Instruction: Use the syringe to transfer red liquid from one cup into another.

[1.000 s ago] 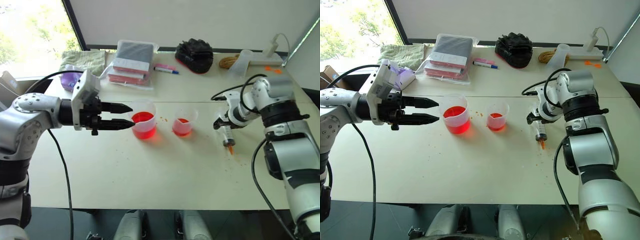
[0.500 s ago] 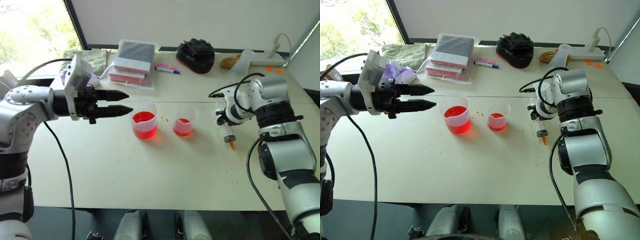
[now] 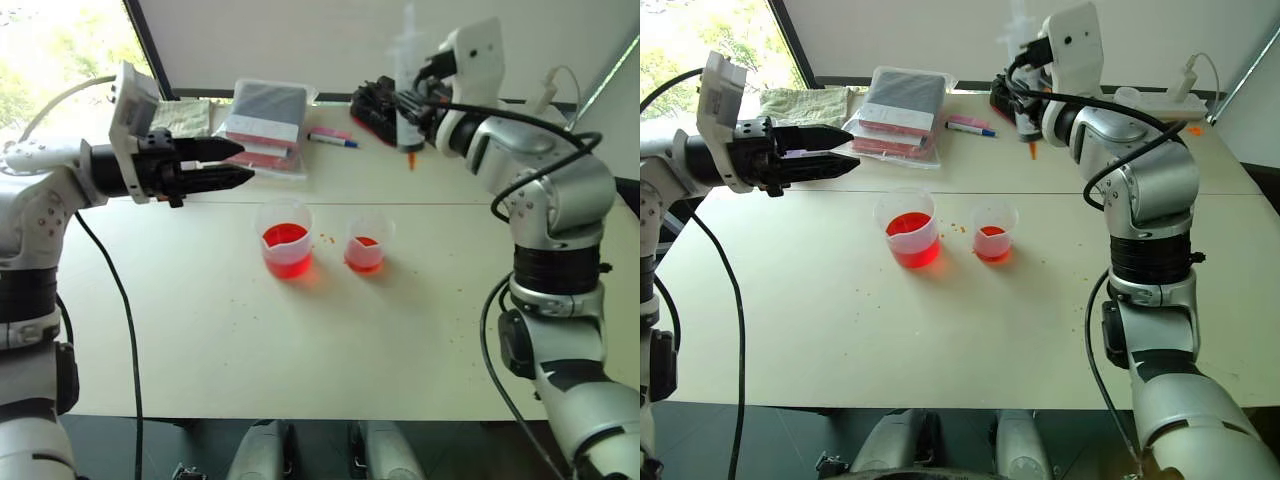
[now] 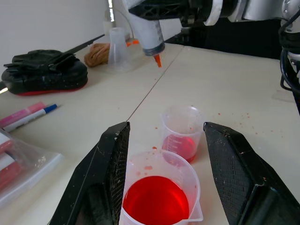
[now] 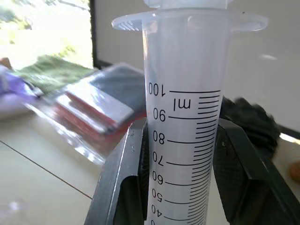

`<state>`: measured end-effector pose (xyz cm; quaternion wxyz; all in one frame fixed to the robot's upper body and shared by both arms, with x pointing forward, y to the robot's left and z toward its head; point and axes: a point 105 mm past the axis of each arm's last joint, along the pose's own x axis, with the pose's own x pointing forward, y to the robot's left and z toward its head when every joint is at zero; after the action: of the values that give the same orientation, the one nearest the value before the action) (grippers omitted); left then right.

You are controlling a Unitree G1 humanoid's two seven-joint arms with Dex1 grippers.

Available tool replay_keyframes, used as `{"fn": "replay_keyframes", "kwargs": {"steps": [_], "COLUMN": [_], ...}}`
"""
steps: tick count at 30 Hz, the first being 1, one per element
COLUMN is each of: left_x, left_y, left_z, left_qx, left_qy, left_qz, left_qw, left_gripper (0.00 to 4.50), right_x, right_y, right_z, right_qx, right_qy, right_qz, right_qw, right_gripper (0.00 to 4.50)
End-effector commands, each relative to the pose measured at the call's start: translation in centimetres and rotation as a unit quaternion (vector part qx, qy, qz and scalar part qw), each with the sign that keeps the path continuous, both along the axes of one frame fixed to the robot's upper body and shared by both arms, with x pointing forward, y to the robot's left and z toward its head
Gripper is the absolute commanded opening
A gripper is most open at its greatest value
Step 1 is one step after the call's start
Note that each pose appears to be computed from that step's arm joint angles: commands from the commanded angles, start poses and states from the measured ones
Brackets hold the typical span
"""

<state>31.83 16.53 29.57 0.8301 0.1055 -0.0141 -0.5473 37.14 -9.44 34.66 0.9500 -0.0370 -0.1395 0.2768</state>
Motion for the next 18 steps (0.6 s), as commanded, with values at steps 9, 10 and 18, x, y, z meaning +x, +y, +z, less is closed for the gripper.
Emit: {"fn": "replay_keyframes", "kwargs": {"steps": [9,10,18], "left_x": [-2.1,-2.1,-2.4], "left_y": [1.7,1.9,3.1], "left_z": [1.8,2.0,3.2], "left_qx": [0.043,0.044,0.051], "left_qy": [-0.022,-0.022,-0.021], "left_qz": [0.045,0.051,0.074], "left_qw": [0.998,0.998,0.996], "left_gripper": [2.61,2.61,2.61], "right_x": [-6.0,-6.1,-5.4], "right_y": [7.9,8.5,11.9], "right_z": [2.2,1.6,-4.0], "right_qx": [0.112,0.116,0.101], "right_qy": [-0.092,-0.089,-0.07], "right_qz": [0.249,0.259,0.271], "right_qw": [0.958,0.955,0.955], "right_gripper": [1.28,1.28,1.28]}}
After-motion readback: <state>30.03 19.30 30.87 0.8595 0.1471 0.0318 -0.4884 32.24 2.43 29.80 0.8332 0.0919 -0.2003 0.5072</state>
